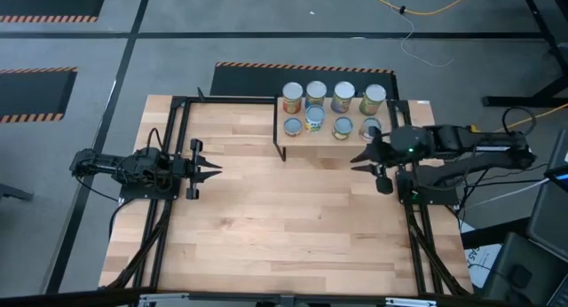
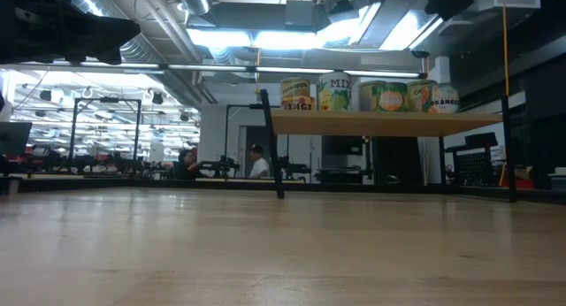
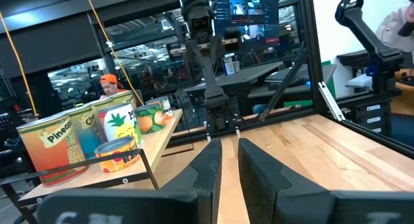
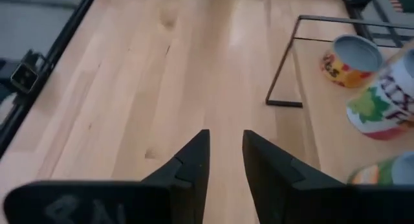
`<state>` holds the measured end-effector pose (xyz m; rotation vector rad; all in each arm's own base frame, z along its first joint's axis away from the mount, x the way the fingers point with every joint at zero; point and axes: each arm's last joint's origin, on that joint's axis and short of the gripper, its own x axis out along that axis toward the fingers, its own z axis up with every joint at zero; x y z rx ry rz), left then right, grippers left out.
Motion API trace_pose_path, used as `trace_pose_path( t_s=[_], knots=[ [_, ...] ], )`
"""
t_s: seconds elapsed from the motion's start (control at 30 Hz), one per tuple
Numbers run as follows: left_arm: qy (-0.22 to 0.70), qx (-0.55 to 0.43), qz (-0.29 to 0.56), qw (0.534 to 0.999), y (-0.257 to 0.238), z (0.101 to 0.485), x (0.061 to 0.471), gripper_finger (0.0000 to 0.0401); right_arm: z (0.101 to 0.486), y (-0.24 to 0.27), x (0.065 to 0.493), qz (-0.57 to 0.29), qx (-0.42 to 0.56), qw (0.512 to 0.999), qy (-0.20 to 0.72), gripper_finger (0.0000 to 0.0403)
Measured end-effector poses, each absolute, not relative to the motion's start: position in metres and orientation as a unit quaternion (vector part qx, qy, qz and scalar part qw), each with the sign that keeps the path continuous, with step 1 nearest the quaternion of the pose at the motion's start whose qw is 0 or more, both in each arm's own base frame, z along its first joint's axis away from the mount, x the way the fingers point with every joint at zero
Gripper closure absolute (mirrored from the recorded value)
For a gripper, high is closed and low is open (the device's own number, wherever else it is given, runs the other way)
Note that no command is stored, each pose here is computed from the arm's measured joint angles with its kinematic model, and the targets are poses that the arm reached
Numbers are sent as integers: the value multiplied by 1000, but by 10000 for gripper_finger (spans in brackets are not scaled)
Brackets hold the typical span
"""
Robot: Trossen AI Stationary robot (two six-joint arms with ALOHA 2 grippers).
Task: Pick and place cans onto a shelf
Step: Return to Home Position
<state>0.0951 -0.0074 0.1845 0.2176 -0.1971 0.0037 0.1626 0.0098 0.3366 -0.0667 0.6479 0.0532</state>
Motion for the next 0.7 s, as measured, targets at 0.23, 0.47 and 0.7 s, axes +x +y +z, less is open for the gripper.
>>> trace_pose_path(
  t_s=[0.23, 0.47, 0.7],
  knots=[
    [-98, 108, 2, 989, -7, 185, 95, 357, 326, 6, 127, -7, -30, 976, 217, 306],
    [-98, 108, 2, 989, -7, 185, 95, 357, 308, 3, 93, -11, -12, 994, 111, 306],
    [-98, 109, 2, 989, -7, 185, 95, 357, 289, 2, 75, -22, -4, 999, 32, 306]
  ],
)
